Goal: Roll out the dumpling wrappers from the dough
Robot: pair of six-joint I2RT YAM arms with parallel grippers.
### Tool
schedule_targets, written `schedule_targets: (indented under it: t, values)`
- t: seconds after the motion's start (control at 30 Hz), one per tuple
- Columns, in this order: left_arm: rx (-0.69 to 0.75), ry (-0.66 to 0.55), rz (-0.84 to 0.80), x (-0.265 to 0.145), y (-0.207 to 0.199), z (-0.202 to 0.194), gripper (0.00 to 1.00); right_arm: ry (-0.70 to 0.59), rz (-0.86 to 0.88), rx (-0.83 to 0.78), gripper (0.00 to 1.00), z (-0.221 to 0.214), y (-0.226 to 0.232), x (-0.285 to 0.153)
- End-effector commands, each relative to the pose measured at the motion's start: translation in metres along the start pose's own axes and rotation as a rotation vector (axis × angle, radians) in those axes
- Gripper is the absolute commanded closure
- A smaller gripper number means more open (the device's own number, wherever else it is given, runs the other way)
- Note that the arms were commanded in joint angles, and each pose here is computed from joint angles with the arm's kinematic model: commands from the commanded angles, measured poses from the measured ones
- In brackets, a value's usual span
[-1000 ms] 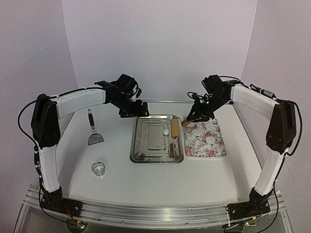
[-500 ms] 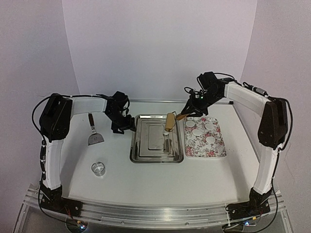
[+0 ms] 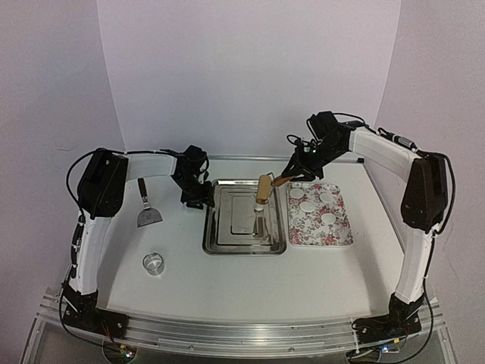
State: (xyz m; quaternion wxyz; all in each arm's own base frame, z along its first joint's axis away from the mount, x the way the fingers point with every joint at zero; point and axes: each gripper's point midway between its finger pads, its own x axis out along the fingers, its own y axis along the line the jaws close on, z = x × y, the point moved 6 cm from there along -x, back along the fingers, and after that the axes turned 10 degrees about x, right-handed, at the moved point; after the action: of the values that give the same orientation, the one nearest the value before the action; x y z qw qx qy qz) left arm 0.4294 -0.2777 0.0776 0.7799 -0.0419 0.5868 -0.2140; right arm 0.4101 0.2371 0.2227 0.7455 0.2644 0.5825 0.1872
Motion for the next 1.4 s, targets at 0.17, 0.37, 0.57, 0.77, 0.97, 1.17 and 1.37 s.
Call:
schedule_targets:
  t: [0.17, 0.37, 0.57, 0.77, 0.97, 1.17, 1.37]
  values:
    - [0.083, 0.078, 0.152, 0.016, -0.002, -0.009, 0.63, -0.076, 0.042, -0.055, 1.0, 0.011, 0.018, -0.013]
    - [0.066, 0.11, 0.218, 0.021, -0.002, -0.024, 0.74, -0.078, 0.018, -0.059, 1.0, 0.008, 0.012, -0.013]
    - [0.027, 0.14, 0.305, 0.018, 0.004, -0.042, 0.88, -0.041, 0.044, -0.068, 1.0, 0.004, 0.013, -0.008]
    - [-0.015, 0.117, 0.326, -0.001, 0.005, -0.066, 0.95, 0.008, 0.095, -0.061, 1.0, -0.007, 0.017, -0.014]
    - [-0.034, 0.108, 0.336, -0.016, -0.006, -0.09, 1.0, 0.097, 0.148, -0.079, 1.0, -0.021, 0.019, -0.013]
    - [-0.069, 0.131, 0.308, -0.014, -0.007, -0.108, 1.0, 0.209, 0.147, -0.042, 1.0, -0.037, 0.009, -0.004]
    - [-0.074, 0.134, 0.308, -0.012, -0.009, -0.111, 1.0, 0.27, 0.082, 0.001, 1.0, -0.049, -0.007, 0.003]
